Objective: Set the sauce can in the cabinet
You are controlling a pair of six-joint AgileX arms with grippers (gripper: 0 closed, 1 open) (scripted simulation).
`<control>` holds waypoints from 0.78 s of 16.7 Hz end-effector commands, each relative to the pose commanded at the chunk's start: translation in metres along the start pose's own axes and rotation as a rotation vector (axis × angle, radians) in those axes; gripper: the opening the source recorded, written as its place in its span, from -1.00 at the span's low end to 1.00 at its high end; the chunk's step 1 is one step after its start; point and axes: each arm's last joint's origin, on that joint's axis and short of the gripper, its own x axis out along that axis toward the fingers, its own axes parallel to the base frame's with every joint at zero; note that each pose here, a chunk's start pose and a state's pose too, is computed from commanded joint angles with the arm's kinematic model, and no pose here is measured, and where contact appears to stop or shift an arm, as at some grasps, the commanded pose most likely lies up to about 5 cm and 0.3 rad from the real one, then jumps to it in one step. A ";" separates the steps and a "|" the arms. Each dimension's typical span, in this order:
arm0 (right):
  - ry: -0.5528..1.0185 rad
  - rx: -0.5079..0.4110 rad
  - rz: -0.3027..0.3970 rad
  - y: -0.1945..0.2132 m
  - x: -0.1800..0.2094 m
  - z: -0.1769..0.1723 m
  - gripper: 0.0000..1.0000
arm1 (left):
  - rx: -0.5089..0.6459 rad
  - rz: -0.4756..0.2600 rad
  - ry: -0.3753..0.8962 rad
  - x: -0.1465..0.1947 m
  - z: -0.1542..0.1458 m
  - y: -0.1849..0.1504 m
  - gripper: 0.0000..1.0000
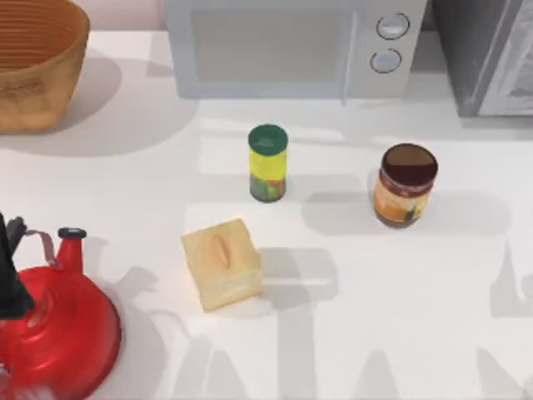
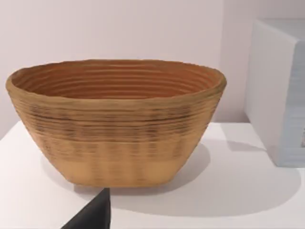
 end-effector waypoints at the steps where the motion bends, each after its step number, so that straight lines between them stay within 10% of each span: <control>1: 0.000 0.000 0.000 0.000 0.000 0.000 1.00 | 0.000 0.000 0.000 0.000 0.000 0.000 1.00; 6: -0.022 0.009 0.062 0.002 0.002 0.013 1.00 | 0.000 0.000 0.000 0.000 0.000 0.000 1.00; 13: -0.185 -0.067 0.346 0.010 0.027 0.088 1.00 | 0.000 0.000 0.000 0.000 0.000 0.000 1.00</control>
